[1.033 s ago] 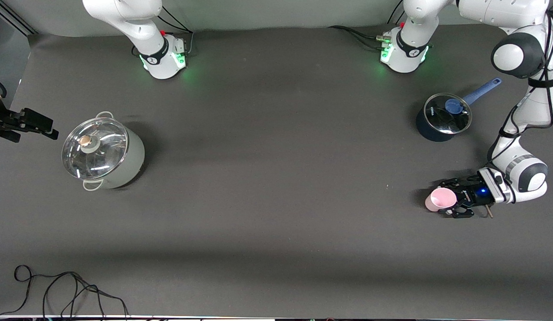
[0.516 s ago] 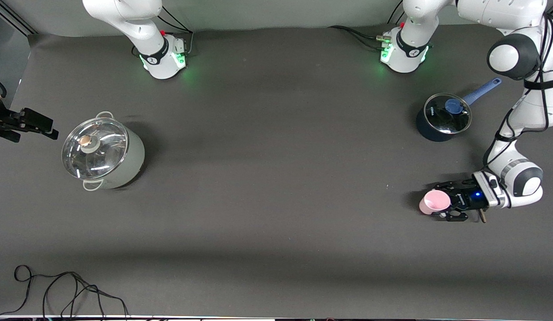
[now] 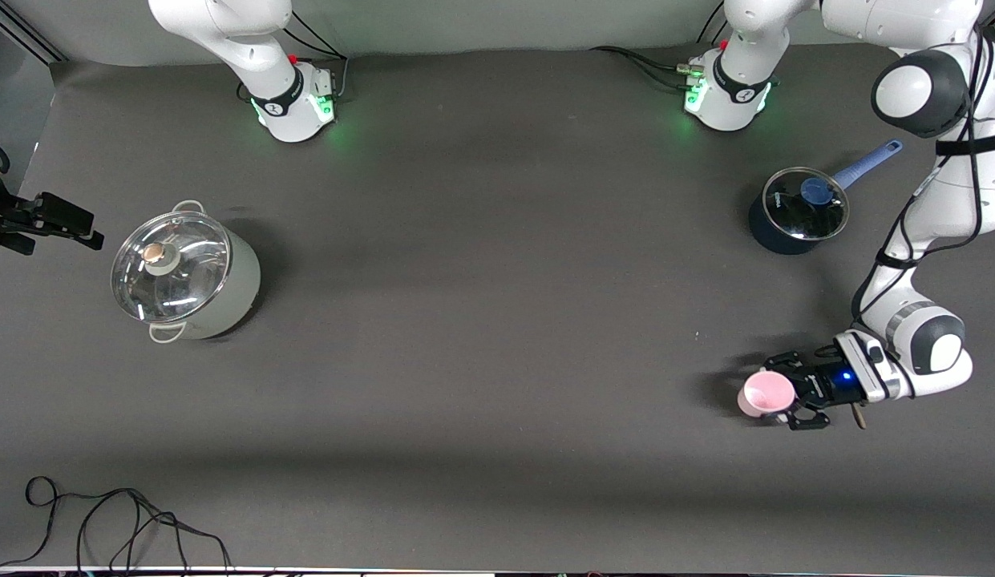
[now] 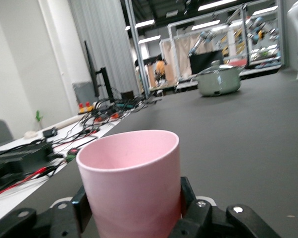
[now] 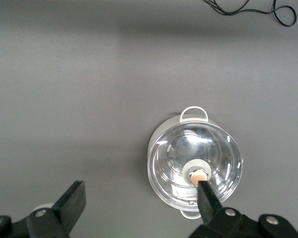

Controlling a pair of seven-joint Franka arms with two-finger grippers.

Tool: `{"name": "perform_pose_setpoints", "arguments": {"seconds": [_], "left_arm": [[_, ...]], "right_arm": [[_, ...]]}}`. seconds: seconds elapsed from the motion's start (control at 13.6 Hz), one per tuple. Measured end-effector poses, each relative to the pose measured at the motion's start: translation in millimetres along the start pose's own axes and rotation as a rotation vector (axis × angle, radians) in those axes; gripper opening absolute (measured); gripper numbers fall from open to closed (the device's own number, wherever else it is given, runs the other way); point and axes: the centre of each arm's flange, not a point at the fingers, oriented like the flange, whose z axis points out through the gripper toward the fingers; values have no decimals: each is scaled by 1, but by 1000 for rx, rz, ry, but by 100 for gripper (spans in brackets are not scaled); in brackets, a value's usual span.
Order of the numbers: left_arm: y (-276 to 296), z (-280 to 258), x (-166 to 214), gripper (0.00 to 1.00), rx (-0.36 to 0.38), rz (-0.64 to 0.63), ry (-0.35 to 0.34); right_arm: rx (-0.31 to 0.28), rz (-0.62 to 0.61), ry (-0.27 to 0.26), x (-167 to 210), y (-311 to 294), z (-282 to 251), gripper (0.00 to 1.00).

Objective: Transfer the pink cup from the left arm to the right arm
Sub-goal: 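Lift the pink cup with the left gripper off the table, then carry the pink cup with the left gripper toward the table's middle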

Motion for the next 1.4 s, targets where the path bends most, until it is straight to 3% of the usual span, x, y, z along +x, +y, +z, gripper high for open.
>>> {"name": "perform_pose_setpoints", "arguments": {"seconds": [0.3,0.59,0.89,1.4], "left_arm": [[-20,62,26,71,-14,-9,-35],[-36,139,67,71,26,-59,-4],[-49,206,115,71,112,-91,-11],[-18,352,221,71,352,-179,-168]], "right_arm": [[0,0,2,0,0,-1,100],[0,0,7,-1,0,-4,100],[0,1,8,-2,0,-4,100],[-1,1,11,-2,1,-5,100]]}}
